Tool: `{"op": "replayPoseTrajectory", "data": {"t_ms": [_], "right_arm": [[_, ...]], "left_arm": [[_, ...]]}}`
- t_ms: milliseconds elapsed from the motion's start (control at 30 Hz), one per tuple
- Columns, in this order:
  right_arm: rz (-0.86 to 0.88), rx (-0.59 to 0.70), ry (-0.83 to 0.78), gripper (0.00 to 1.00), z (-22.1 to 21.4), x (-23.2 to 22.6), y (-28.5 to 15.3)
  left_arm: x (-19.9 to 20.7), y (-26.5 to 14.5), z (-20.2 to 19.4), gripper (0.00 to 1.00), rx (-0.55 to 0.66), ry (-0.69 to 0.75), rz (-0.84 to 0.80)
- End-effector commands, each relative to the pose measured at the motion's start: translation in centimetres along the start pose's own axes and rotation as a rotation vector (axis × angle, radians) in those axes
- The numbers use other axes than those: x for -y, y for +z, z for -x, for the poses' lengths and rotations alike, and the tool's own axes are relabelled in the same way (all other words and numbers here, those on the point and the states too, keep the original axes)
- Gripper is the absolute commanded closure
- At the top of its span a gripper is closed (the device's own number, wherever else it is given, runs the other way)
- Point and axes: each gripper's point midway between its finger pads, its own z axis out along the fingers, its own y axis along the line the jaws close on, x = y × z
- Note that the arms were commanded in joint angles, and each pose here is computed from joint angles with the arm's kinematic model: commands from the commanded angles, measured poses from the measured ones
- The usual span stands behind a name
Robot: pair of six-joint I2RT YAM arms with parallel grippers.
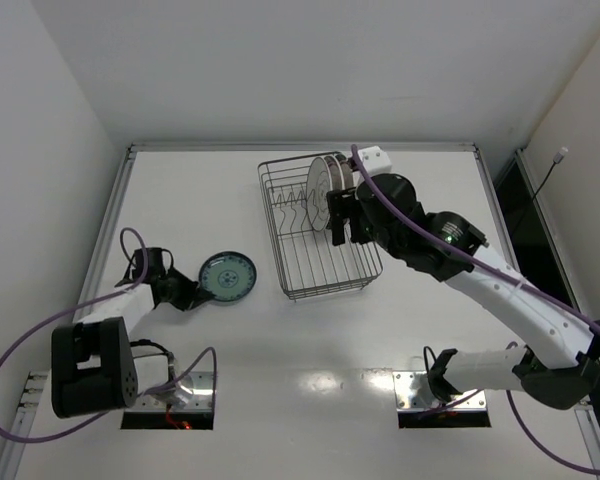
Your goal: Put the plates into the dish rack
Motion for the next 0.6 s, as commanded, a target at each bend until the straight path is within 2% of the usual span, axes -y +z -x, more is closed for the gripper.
{"op": "replayPoseTrajectory", "data": {"t_ms": [0,67,133,233,267,333,433,567], "right_arm": [[0.091,0.004,0.031,0.26,-0.2,-1.7,0.2],[0.143,-0.001,0.039,0.2,-0.7,-2.6,0.9],[0.234,-0.029,0.05,0.19,-1.4,-4.1,1.5],[0.353,-0.054,0.087,0.19,-2.7,-6.0,2.4],[0.424,-0.027,0.116,0.19,-2.1,-7.1,2.6],[0.476,-0.045,0.151,0.19,-3.5,-7.5,3.6],[0.665,-0.05,0.227,0.19,-4.0,-9.5,3.5],[0.758,-0.042,0.288,0.19,-4.8,-10.7,4.5]], "left_arm": [[6.3,-2.7,2.8,1.0,0.079,0.16,-0.197],[9.1,-4.6,2.6,1.0,0.072,0.235,-0.301],[12.3,-7.5,2.9,1.0,0.115,0.328,-0.417],[14.8,-10.2,1.8,1.0,0.101,0.408,-0.543],[15.5,-11.3,0.9,1.0,0.074,0.441,-0.601],[16.3,-12.3,0.0,1.0,0.058,0.487,-0.683],[16.6,-13.4,-2.1,1.0,0.008,0.548,-0.786],[17.0,-14.3,-4.5,1.0,-0.038,0.61,-0.847]]}}
